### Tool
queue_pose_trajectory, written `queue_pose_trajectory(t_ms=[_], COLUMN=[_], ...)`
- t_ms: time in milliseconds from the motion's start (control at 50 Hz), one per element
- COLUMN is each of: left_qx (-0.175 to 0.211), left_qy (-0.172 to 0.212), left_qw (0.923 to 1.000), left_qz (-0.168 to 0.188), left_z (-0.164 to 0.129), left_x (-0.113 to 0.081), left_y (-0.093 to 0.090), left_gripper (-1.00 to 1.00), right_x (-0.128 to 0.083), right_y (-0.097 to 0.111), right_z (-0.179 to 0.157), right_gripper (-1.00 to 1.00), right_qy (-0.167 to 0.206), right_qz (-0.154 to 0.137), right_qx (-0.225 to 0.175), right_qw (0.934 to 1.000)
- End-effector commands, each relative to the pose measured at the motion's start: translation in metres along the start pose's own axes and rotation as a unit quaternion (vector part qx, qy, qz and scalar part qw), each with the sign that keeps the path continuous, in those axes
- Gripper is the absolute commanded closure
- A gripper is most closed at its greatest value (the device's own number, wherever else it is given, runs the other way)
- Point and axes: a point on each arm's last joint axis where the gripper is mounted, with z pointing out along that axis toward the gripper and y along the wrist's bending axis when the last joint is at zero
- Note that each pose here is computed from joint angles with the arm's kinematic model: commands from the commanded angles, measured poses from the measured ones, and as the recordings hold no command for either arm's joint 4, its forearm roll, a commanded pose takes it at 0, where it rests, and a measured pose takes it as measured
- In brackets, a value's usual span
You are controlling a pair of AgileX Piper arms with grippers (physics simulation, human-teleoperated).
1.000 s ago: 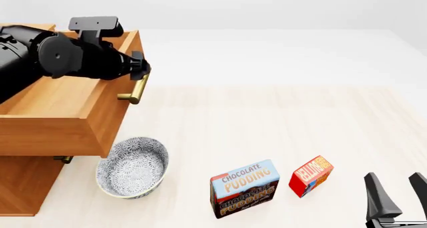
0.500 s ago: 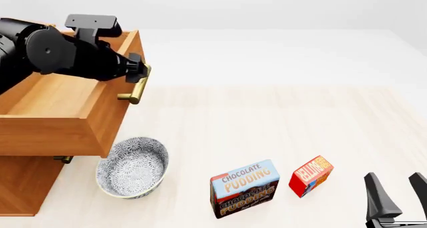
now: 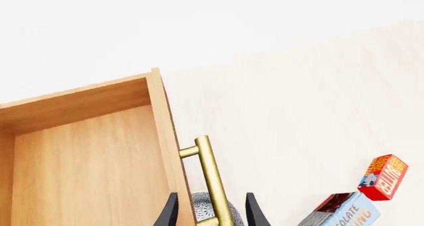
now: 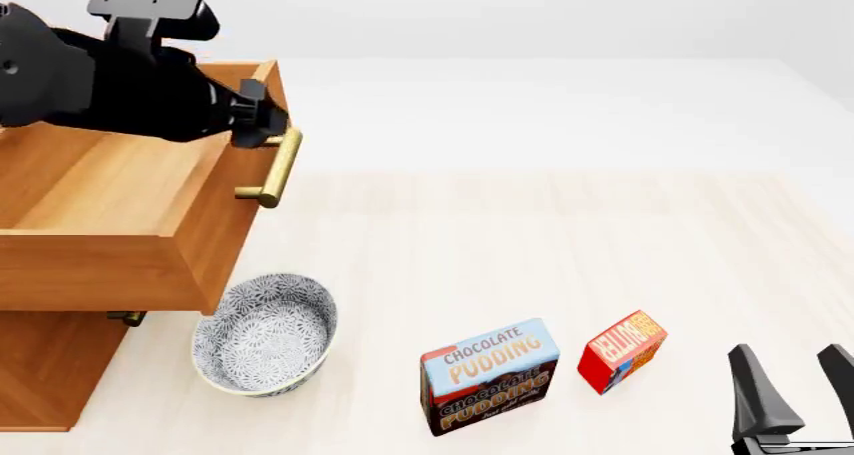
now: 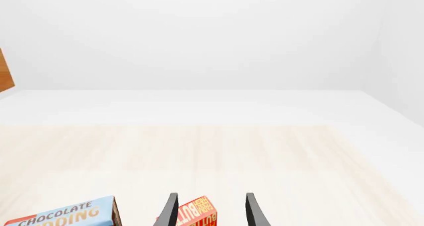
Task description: Put the butter at the back in the top drawer of the cabinet and close it.
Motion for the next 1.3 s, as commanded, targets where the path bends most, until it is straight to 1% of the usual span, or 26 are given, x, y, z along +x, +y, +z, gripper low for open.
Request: queue_pose_trajectory(t_ms=[20, 160, 180, 260, 380, 460, 520, 540, 640, 800, 820, 920, 940, 980, 1000, 1080, 1100, 1160, 1180, 1200, 1260, 1280, 1300], left_qx=[0.027, 0.032, 0.038, 0.044, 0.053, 0.062, 0.062, 0.069, 0.072, 0.072, 0.093, 0.096, 0.105, 0.106, 0.11, 0.11, 0.123, 0.13, 0.13, 0.134, 0.134, 0.14, 0.141], left_qy=[-0.035, -0.041, -0.045, -0.051, -0.055, -0.056, -0.056, -0.052, -0.046, -0.046, -0.037, -0.035, -0.029, -0.029, -0.026, -0.026, -0.017, -0.012, -0.012, -0.008, -0.008, -0.004, -0.004], left_qw=[0.9988, 0.9982, 0.9975, 0.9965, 0.9948, 0.9937, 0.9937, 0.993, 0.9925, 0.9925, 0.9895, 0.9891, 0.9876, 0.9876, 0.9869, 0.9869, 0.9843, 0.9828, 0.9828, 0.9817, 0.9817, 0.9801, 0.98], left_qz=[0.022, 0.03, 0.039, 0.049, 0.067, 0.075, 0.075, 0.081, 0.088, 0.088, 0.104, 0.106, 0.112, 0.112, 0.115, 0.115, 0.126, 0.13, 0.13, 0.135, 0.135, 0.14, 0.141], left_z=[-0.033, -0.038, -0.042, -0.049, -0.051, -0.047, -0.047, -0.037, -0.028, -0.028, -0.008, -0.004, 0.006, 0.006, 0.011, 0.011, 0.024, 0.031, 0.031, 0.036, 0.036, 0.043, 0.043], left_x=[-0.014, -0.016, -0.018, -0.02, -0.024, -0.025, -0.025, -0.026, -0.024, -0.024, -0.024, -0.023, -0.021, -0.021, -0.02, -0.02, -0.017, -0.016, -0.016, -0.014, -0.014, -0.013, -0.013], left_y=[-0.013, -0.016, -0.02, -0.023, -0.03, -0.036, -0.036, -0.042, -0.046, -0.046, -0.065, -0.068, -0.077, -0.077, -0.082, -0.082, -0.096, -0.105, -0.105, -0.109, -0.109, -0.118, -0.118], left_gripper=[-1.0, -1.0, -1.0, -1.0, -1.0, -1.0, -1.0, -1.0, -1.0, -1.0, -1.0, -1.0, -1.0, -1.0, -1.0, -1.0, -1.0, -1.0, -1.0, -1.0, -1.0, -1.0, -1.0], right_x=[0.0, 0.0, 0.0, 0.0, 0.0, 0.0, 0.0, 0.0, 0.0, 0.0, 0.0, 0.0, 0.0, 0.0, 0.0, 0.0, 0.0, 0.0, 0.0, 0.0, 0.0, 0.0, 0.0], right_y=[0.0, 0.0, 0.0, 0.0, 0.0, 0.0, 0.0, 0.0, 0.0, 0.0, 0.0, 0.0, 0.0, 0.0, 0.0, 0.0, 0.0, 0.0, 0.0, 0.0, 0.0, 0.0, 0.0], right_z=[0.0, 0.0, 0.0, 0.0, 0.0, 0.0, 0.0, 0.0, 0.0, 0.0, 0.0, 0.0, 0.0, 0.0, 0.0, 0.0, 0.0, 0.0, 0.0, 0.0, 0.0, 0.0, 0.0], right_gripper=[-1.0, -1.0, -1.0, -1.0, -1.0, -1.0, -1.0, -1.0, -1.0, -1.0, -1.0, -1.0, -1.0, -1.0, -1.0, -1.0, -1.0, -1.0, -1.0, -1.0, -1.0, -1.0, -1.0], right_qy=[0.0, 0.0, 0.0, 0.0, 0.0, 0.0, 0.0, 0.0, 0.0, 0.0, 0.0, 0.0, 0.0, 0.0, 0.0, 0.0, 0.0, 0.0, 0.0, 0.0, 0.0, 0.0, 0.0], right_qz=[0.0, 0.0, 0.0, 0.0, 0.0, 0.0, 0.0, 0.0, 0.0, 0.0, 0.0, 0.0, 0.0, 0.0, 0.0, 0.0, 0.0, 0.0, 0.0, 0.0, 0.0, 0.0, 0.0], right_qx=[0.0, 0.0, 0.0, 0.0, 0.0, 0.0, 0.0, 0.0, 0.0, 0.0, 0.0, 0.0, 0.0, 0.0, 0.0, 0.0, 0.0, 0.0, 0.0, 0.0, 0.0, 0.0, 0.0], right_qw=[1.0, 1.0, 1.0, 1.0, 1.0, 1.0, 1.0, 1.0, 1.0, 1.0, 1.0, 1.0, 1.0, 1.0, 1.0, 1.0, 1.0, 1.0, 1.0, 1.0, 1.0, 1.0, 1.0])
